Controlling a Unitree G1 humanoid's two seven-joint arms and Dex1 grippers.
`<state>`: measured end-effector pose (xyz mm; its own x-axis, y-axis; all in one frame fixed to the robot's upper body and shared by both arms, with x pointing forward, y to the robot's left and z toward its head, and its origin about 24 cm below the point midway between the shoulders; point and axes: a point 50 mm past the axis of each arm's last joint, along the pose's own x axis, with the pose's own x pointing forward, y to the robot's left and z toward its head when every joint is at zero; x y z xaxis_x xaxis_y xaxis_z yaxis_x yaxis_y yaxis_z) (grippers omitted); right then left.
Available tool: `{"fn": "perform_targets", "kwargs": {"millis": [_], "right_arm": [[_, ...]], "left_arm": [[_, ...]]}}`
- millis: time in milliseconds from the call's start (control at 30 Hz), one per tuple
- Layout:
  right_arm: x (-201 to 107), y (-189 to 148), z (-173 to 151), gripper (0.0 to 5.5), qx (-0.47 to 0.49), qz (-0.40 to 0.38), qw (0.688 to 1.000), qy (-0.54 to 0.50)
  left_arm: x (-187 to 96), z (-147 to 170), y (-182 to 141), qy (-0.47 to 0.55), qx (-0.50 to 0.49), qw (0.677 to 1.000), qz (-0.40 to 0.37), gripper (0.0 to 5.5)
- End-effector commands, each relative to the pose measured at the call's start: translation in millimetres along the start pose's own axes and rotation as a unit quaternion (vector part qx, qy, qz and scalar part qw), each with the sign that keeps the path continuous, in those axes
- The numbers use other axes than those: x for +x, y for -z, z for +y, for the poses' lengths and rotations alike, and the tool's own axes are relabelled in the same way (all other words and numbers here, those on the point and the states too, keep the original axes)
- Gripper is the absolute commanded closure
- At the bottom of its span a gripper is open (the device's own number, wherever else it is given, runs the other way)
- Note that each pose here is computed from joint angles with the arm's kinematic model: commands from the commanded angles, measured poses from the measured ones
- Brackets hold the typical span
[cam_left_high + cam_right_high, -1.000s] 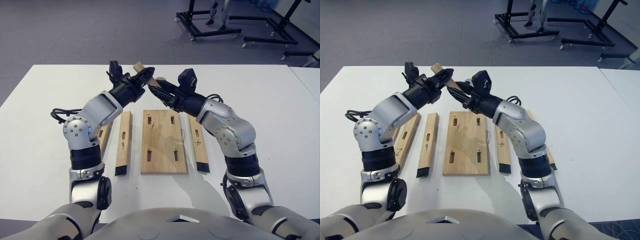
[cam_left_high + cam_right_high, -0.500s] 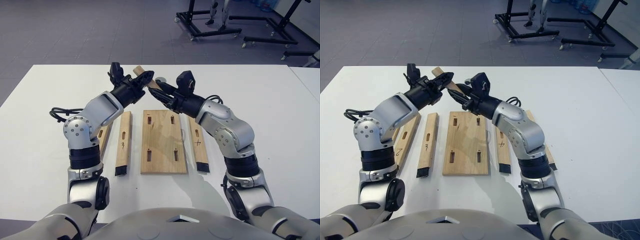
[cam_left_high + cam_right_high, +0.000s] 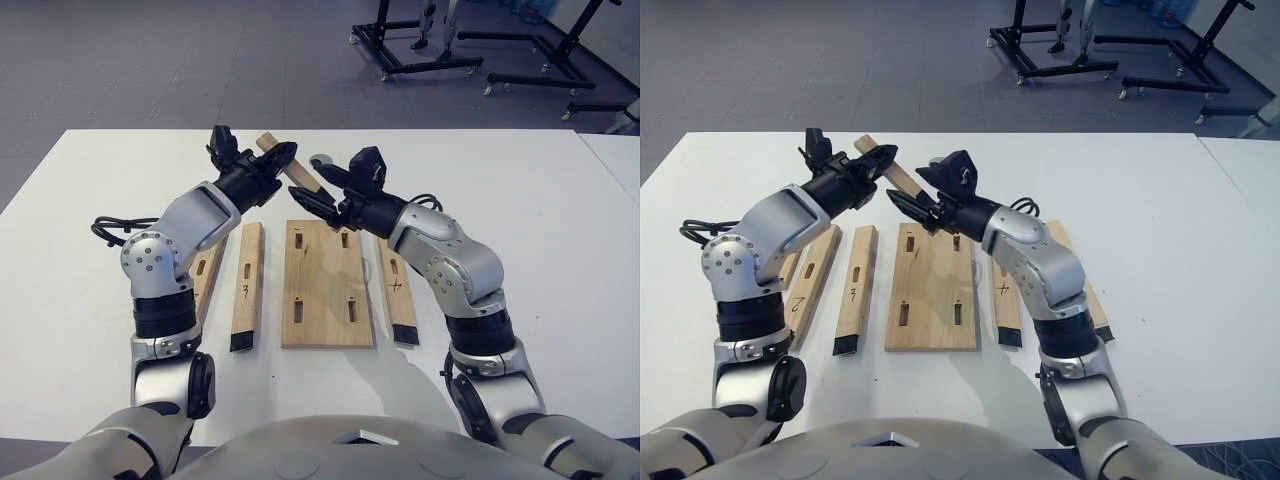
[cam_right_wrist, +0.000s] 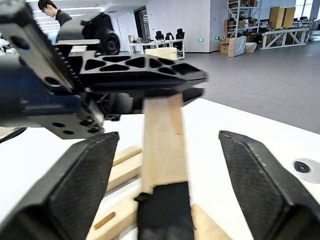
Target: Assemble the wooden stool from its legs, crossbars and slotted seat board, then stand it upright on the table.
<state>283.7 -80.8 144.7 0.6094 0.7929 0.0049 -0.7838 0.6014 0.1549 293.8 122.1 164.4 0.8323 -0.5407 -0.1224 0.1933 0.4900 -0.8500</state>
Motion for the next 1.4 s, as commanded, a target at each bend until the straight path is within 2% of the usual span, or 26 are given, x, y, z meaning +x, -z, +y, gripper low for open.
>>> {"fn": "perform_targets", "kwargs": {"millis": [33,233,367,433,533,633,867,967,1100,1400], "right_arm": [[-10,-11,-17,1.15,0.02,-0.017,1.0,0.016],[-31,-12,-42,0.12,0.03,-0.026,0.996,0.08],[-35,-10,-48,0.1,0.031,-0.023,0.995,0.096],[-38,-8,-50,0.1,0.032,-0.02,0.994,0.105],[-45,-2,-53,0.1,0.039,-0.017,0.992,0.12],[-47,2,-53,0.1,0.048,-0.013,0.991,0.123],[-41,11,-45,0.1,0.041,-0.016,0.992,0.116],[-41,12,-43,0.1,0.042,-0.021,0.993,0.111],[-41,15,-42,0.1,0.045,-0.019,0.992,0.112],[-39,13,-43,0.1,0.032,-0.009,0.994,0.101]], "left_arm": [[-13,16,-13,-0.049,0.048,0.997,-0.026,5.11],[-38,39,-47,-0.112,0.184,0.973,-0.089,5.11],[-68,51,-62,-0.152,0.346,0.913,-0.154,5.11],[-78,51,-57,-0.143,0.412,0.886,-0.158,5.11],[-95,58,-40,-0.139,0.464,0.863,-0.146,5.11],[-106,68,-28,-0.15,0.487,0.85,-0.137,5.11],[-112,70,-12,-0.152,0.507,0.827,-0.19,5.11],[-115,72,1,-0.138,0.513,0.827,-0.183,5.11],[-123,80,7,-0.116,0.482,0.85,-0.178,5.11],[-122,97,12,-0.126,0.477,0.851,-0.179,5.11]]}}
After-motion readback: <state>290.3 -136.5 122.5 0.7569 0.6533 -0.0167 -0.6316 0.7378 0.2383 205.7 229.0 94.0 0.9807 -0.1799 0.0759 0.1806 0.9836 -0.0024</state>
